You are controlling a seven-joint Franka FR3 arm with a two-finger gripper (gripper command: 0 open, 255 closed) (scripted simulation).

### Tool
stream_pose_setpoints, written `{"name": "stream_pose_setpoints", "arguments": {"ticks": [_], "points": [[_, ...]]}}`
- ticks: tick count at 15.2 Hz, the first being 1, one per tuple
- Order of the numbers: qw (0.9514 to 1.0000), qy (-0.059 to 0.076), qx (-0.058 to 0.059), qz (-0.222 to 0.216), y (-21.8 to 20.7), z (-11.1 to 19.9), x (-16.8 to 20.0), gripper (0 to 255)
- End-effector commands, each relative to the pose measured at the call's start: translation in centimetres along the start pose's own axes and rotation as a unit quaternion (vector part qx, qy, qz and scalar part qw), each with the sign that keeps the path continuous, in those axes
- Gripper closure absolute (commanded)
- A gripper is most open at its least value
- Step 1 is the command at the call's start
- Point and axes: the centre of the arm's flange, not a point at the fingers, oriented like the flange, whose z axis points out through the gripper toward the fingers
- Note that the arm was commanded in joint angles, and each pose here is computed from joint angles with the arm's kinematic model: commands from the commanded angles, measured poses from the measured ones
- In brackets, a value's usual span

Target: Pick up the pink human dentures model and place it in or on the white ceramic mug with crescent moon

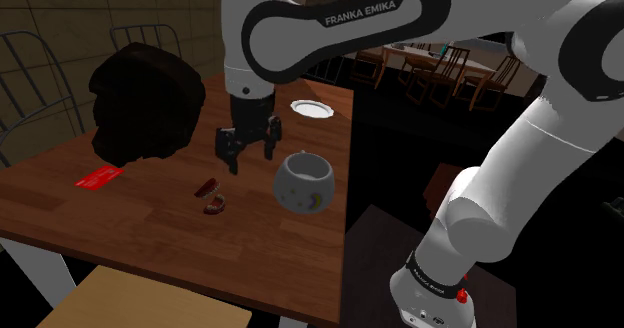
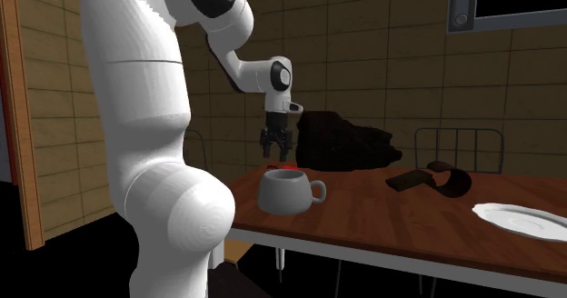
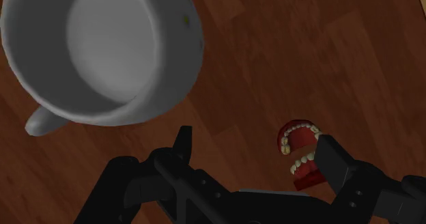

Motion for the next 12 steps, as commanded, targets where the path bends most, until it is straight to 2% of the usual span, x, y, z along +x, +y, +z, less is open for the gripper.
{"name": "stream_pose_setpoints", "arguments": {"ticks": [1, 7, 12], "points": [[1.0000, -0.001, 0.002, 0.008, -2.1, 0.9, 1.5, 0], [0.9996, -0.003, 0.006, 0.029, -7.9, 3.0, 5.8, 0], [0.9996, -0.003, 0.006, 0.029, -7.9, 5.6, 5.8, 0]]}}
